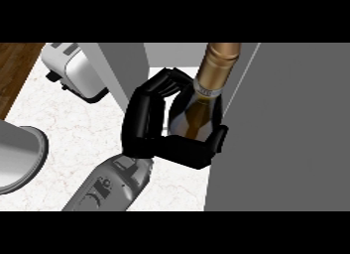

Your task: Pick up the wine, place it into the cabinet and close the cabinet

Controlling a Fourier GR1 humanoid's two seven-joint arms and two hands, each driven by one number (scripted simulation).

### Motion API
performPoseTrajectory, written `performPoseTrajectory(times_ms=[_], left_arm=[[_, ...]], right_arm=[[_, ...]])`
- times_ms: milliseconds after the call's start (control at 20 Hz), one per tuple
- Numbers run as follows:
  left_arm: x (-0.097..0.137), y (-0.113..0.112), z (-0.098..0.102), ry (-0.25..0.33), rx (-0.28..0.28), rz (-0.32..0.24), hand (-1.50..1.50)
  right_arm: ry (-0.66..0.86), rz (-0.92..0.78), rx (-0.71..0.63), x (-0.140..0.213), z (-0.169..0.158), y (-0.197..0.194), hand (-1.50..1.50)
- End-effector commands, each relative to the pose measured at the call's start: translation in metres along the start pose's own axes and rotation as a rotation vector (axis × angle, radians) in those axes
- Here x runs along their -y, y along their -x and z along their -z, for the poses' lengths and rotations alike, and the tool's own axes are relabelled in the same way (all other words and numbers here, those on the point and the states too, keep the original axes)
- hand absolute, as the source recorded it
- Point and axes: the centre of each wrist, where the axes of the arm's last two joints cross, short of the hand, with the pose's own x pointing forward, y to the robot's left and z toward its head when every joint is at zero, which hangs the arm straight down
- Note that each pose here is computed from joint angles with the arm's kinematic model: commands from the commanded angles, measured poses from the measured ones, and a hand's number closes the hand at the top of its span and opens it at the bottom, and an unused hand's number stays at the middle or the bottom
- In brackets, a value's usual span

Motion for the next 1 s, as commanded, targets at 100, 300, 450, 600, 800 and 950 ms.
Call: performPoseTrajectory(times_ms=[100,300,450,600,800,950], left_arm=[[0.006,0.016,0.021,-0.046,0.008,0.009,1.5],[0.006,0.019,0.015,-0.049,-0.028,-0.013,1.5],[0.003,0.034,-0.003,-0.064,-0.031,-0.05,1.5],[-0.007,0.052,0.01,-0.095,-0.007,-0.044,1.5],[0.0,0.066,0.002,-0.088,-0.045,0.008,1.5],[-0.013,0.076,0.0,-0.095,-0.021,0.086,1.5]], right_arm=[[-0.031,0.059,0.058,-0.001,-0.016,-0.011,-1.5],[-0.024,0.045,0.051,-0.002,-0.011,-0.019,-1.5],[-0.045,0.038,0.043,0.0,-0.018,-0.019,-1.5],[-0.035,0.045,0.048,0.003,-0.015,-0.023,-1.5],[-0.016,0.05,0.062,-0.004,-0.022,-0.013,-1.5],[-0.033,0.039,0.066,0.001,-0.014,-0.023,-1.5]])
